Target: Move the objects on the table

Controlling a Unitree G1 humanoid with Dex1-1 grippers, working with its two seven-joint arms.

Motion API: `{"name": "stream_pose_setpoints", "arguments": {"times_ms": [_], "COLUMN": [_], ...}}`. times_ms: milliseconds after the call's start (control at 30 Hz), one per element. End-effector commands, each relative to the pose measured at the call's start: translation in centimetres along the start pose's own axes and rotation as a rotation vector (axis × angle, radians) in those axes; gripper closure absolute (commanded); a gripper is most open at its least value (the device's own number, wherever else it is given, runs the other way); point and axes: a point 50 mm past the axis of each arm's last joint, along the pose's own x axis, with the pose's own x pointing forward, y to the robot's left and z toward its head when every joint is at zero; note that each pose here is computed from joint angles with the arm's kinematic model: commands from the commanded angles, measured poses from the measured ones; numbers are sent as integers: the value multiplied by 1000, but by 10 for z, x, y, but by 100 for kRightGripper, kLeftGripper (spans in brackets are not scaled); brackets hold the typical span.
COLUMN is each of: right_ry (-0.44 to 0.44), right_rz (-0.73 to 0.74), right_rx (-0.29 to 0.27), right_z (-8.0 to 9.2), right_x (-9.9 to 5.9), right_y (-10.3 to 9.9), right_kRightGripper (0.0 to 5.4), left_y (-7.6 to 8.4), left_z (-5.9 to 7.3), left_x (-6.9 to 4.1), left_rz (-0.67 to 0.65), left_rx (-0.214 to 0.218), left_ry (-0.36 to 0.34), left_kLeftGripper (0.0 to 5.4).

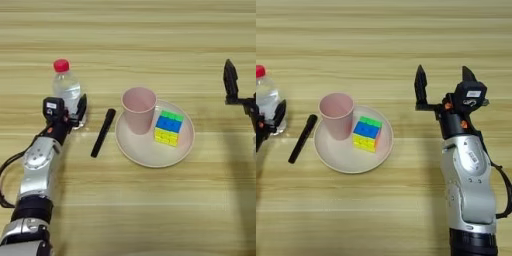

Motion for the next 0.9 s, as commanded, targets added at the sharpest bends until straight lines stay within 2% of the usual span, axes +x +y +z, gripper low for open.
{"name": "stream_pose_setpoints", "arguments": {"times_ms": [33, 167, 300, 667, 733, 900], "right_ry": [-14, -15, -16, -16, -16, -11], "right_rz": [3, 2, 3, 6, 7, 9], "right_rx": [-5, -5, -6, -5, -6, -9], "right_z": [3, 3, 4, 3, 3, 2], "right_x": [2, 2, 2, 4, 4, 4], "right_y": [0, -1, -1, 0, 0, -1], "right_kRightGripper": [0, 0, 0, 0, 0, 0], "left_y": [-1, -4, -8, -8, -7, -6], "left_z": [8, 2, -3, -5, -5, -5], "left_x": [8, 6, 4, 3, 3, 3], "left_rz": [3, 29, 25, 35, 38, 51], "left_rx": [47, 65, 58, 58, 60, 69], "left_ry": [-59, -58, -50, -44, -42, -43], "left_kLeftGripper": [227, 227, 227, 227, 189, 139]}}
